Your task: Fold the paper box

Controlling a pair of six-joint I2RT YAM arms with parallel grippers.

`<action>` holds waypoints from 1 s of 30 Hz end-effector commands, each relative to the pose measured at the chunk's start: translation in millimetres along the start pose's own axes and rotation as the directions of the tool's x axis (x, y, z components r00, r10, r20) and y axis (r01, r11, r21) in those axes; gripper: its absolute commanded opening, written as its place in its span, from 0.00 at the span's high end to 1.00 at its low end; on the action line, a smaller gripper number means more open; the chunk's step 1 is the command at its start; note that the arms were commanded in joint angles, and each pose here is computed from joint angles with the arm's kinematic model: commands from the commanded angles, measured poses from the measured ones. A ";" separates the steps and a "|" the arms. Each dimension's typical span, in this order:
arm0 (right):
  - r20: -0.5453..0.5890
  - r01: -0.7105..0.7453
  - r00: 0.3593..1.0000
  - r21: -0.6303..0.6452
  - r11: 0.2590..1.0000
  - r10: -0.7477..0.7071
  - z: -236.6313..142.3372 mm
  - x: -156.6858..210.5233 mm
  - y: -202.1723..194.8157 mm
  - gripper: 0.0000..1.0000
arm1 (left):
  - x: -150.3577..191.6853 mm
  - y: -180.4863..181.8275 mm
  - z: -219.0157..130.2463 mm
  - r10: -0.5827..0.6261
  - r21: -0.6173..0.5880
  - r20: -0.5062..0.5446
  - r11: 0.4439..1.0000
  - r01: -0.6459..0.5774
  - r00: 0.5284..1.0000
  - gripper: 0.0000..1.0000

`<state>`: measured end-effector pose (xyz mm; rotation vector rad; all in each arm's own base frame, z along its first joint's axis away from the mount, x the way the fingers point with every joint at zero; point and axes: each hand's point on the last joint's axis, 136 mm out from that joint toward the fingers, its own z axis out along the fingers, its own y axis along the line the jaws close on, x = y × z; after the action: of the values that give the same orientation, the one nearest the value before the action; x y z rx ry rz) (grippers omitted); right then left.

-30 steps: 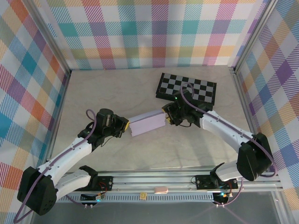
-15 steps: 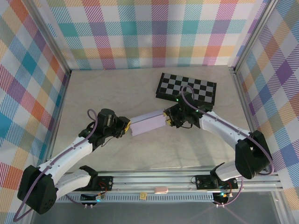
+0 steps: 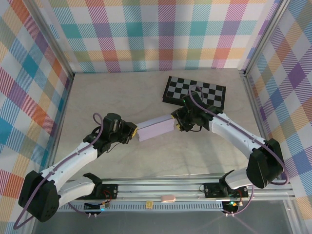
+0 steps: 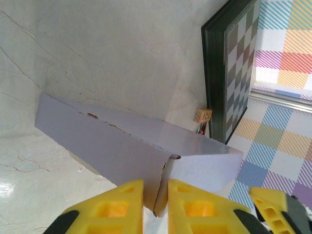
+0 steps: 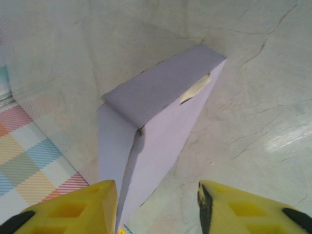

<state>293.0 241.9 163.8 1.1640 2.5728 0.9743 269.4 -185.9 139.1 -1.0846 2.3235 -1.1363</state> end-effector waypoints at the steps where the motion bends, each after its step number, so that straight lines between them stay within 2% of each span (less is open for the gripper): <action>1: -0.004 0.007 1.000 -0.066 0.998 -0.007 -6.1 9.5 23.3 0.47 | 13.0 63.3 5.0 -0.022 -0.234 -0.041 0.972 0.012 0.999 0.84; 7: -0.050 0.000 0.999 -0.058 0.998 -0.002 15.2 17.4 34.1 0.40 | 19.9 56.2 5.9 0.001 -0.225 -0.056 0.974 -0.014 0.998 0.83; 14: -0.034 -0.027 0.999 0.024 0.999 0.028 13.7 12.4 -17.7 0.36 | 37.6 57.0 5.6 0.074 -0.245 -0.094 0.965 -0.095 0.993 0.82; 19: -0.037 -0.001 0.999 -0.041 0.999 -0.001 12.1 9.1 -39.6 0.30 | 44.8 63.4 9.7 0.082 -0.252 -0.112 0.962 -0.108 0.990 0.82; 22: -0.019 0.037 0.999 -0.192 0.981 -0.042 18.5 3.9 -21.4 0.28 | 44.5 60.6 9.6 0.085 -0.246 -0.106 0.963 -0.109 0.991 0.82; 24: -0.008 0.065 0.998 -0.269 0.961 -0.070 19.8 2.5 -3.0 0.27 | 45.3 58.2 10.9 0.088 -0.245 -0.109 0.963 -0.113 0.990 0.82; 28: -0.025 0.042 0.998 -0.233 0.971 -0.049 33.1 1.9 -10.9 0.32 | 48.0 57.5 16.0 0.096 -0.248 -0.125 0.961 -0.124 0.987 0.82; 30: -0.020 0.014 1.000 -0.241 0.970 -0.020 36.9 -1.0 -15.5 0.39 | 49.5 57.0 17.5 0.098 -0.246 -0.130 0.961 -0.127 0.987 0.83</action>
<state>294.3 250.0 130.1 1.0701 2.4271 1.2211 248.7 -228.4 138.9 -0.9214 2.4469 -1.1408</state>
